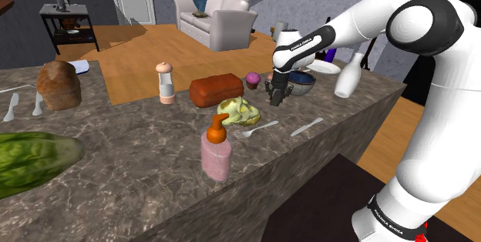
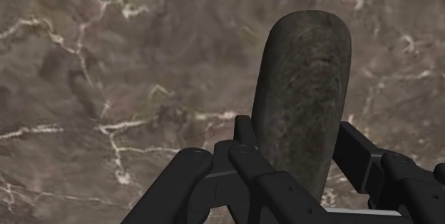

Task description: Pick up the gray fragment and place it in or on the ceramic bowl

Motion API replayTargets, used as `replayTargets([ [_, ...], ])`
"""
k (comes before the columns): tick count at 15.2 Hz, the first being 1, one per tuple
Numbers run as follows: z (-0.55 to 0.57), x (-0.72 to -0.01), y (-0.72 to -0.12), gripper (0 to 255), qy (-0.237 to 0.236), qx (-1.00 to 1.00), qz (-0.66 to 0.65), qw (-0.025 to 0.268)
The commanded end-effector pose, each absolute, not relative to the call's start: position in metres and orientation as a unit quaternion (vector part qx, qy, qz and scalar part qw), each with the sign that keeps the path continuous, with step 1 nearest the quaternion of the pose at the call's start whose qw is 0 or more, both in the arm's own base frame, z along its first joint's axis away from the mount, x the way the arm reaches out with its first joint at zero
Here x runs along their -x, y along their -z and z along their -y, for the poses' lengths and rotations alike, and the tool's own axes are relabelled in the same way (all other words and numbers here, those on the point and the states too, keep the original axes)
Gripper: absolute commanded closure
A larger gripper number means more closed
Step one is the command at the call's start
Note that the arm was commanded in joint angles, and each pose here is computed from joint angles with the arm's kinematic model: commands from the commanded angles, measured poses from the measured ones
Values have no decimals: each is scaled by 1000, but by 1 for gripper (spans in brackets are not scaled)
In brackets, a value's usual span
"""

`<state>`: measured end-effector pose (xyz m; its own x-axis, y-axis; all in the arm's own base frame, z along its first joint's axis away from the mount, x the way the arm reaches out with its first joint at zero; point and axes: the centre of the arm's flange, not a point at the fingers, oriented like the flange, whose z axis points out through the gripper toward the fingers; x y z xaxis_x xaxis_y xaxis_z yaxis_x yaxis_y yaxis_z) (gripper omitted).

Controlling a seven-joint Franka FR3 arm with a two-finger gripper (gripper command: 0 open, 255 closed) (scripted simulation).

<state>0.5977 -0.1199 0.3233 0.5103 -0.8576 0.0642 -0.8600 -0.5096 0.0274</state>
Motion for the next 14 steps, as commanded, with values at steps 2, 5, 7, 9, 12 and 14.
replayTargets([
  [2,120,-598,-337,255,-21,-869,494,28],
  [5,120,-598,-353,255,-21,-869,494,28],
  [7,119,-598,-363,255,-21,-869,494,28],
  [9,120,-598,-374,255,-21,-869,494,28],
  [12,120,-598,-390,255,-21,-869,494,28],
  [14,120,-598,-400,255,-21,-869,494,28],
])
